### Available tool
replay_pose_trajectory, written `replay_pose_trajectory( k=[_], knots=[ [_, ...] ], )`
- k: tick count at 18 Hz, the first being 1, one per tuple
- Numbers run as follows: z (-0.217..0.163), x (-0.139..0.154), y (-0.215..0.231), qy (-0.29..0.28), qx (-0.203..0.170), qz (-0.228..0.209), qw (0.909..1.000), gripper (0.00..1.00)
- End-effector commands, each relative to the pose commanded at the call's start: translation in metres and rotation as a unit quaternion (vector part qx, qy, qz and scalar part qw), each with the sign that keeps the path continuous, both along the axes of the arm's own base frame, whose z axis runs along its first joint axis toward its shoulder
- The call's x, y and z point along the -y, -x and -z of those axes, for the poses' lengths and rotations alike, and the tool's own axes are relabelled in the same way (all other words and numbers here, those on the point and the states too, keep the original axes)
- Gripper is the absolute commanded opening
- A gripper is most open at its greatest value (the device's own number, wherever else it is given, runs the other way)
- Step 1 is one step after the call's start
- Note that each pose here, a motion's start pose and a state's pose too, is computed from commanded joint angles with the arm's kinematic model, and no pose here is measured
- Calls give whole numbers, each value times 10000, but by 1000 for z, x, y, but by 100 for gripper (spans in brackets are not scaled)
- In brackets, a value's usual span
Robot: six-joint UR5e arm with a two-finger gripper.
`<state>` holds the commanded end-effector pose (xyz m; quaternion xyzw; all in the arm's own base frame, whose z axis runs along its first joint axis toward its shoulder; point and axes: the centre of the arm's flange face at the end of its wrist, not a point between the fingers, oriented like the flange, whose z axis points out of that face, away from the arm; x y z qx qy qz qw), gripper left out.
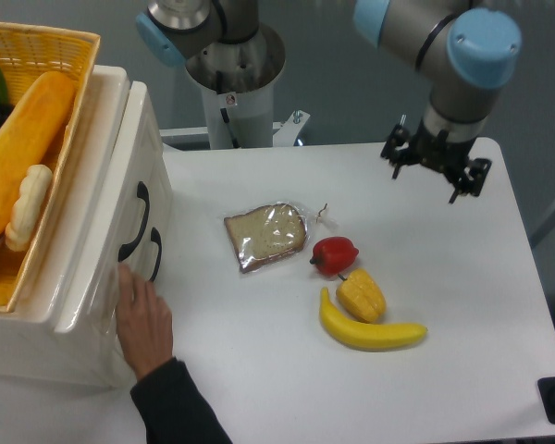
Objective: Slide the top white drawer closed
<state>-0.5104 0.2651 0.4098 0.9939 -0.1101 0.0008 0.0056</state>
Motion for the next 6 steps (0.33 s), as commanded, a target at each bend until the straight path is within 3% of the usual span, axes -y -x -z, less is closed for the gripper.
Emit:
replay_pose_trajectory(
  k=[3,6],
  knots=[
    [-5,27,-2,-162,19,131,9998,100],
    [-10,35,-8,-169,-30,438,9989,100]
  ],
)
